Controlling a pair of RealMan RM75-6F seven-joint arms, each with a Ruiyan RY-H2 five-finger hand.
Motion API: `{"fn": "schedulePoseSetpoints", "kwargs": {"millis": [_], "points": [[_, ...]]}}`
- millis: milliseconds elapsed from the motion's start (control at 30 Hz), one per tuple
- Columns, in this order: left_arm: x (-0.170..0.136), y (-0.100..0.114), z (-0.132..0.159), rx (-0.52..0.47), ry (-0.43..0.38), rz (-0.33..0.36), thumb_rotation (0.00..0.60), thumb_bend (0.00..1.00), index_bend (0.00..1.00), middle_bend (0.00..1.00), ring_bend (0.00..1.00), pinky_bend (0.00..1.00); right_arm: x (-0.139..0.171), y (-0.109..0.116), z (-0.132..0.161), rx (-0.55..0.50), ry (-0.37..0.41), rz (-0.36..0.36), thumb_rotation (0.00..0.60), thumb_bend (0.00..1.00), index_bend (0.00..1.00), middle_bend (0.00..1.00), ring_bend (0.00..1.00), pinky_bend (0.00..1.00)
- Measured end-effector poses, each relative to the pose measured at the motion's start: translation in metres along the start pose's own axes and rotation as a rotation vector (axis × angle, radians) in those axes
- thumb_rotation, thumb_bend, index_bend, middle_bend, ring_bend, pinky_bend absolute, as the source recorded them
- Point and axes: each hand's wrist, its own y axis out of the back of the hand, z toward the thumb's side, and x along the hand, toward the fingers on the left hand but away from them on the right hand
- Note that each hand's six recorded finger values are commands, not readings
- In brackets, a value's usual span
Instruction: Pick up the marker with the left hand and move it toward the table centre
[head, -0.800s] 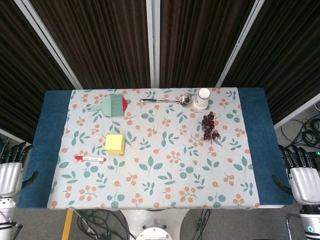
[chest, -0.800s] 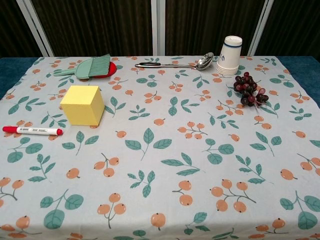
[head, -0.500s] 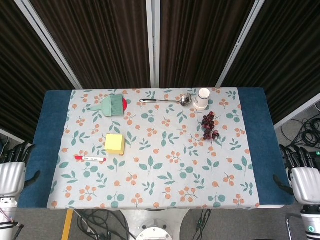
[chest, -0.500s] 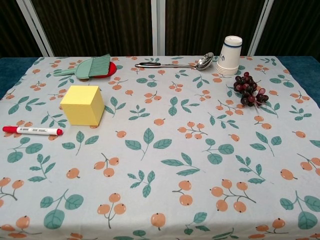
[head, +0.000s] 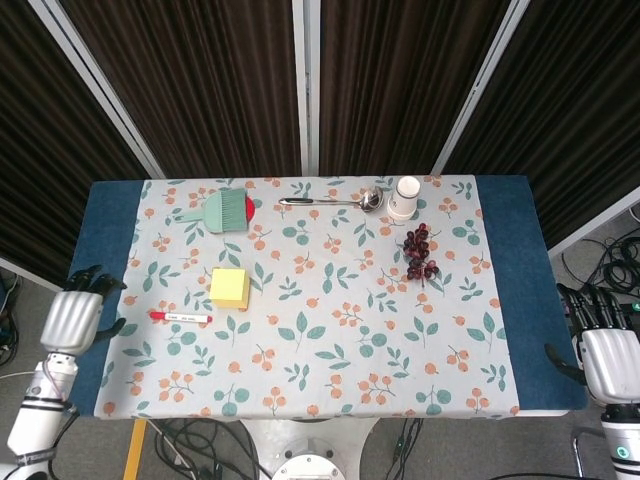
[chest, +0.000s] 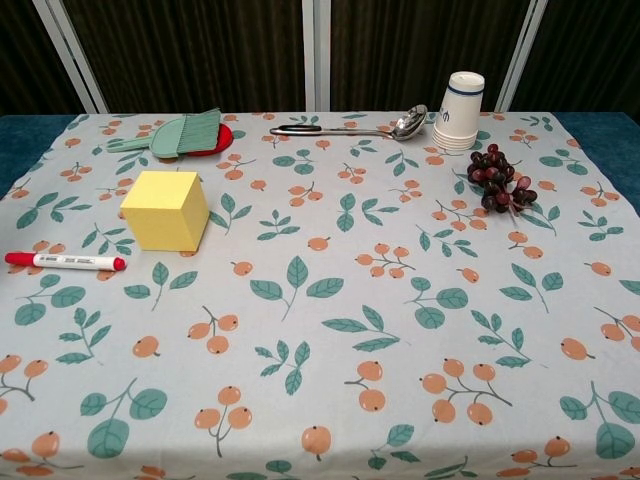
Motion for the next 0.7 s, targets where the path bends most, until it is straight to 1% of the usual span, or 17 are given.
{"fn": "schedulePoseSetpoints", "kwargs": {"millis": [100,167,300,500,700], "points": [[0.019,-0.013,0.012,0.015,-0.040,-0.050,0.600,0.28,0.43,0.47,0.20,0.20,-0.001,0.000,-0.001,0.001,-0.003,0.002,0.600,0.16,0.05,0.14,0.00,0.00],[0.029,-0.022,0.020,0.027,-0.061,-0.081,0.600,0.28,0.45,0.49,0.22,0.20,-0.001,0.000,-0.002,0.001,-0.007,0.002,0.600,0.16,0.05,0.14,0.00,0.00],[0.048,-0.045,0.037,0.049,-0.095,-0.147,0.600,0.29,0.47,0.50,0.23,0.20,-0.002,0.000,-0.004,0.002,-0.011,0.001,0.600,0.16,0.05,0.14,0.00,0.00],[0.058,-0.072,0.046,0.067,-0.079,-0.205,0.600,0.30,0.49,0.50,0.23,0.20,-0.002,-0.001,-0.006,-0.001,-0.014,0.004,0.600,0.16,0.05,0.14,0.00,0.00],[0.055,-0.089,0.052,0.073,-0.048,-0.238,0.600,0.31,0.50,0.51,0.24,0.20,-0.002,-0.002,-0.007,-0.003,-0.015,0.005,0.600,0.16,0.05,0.14,0.00,0.00]]}}
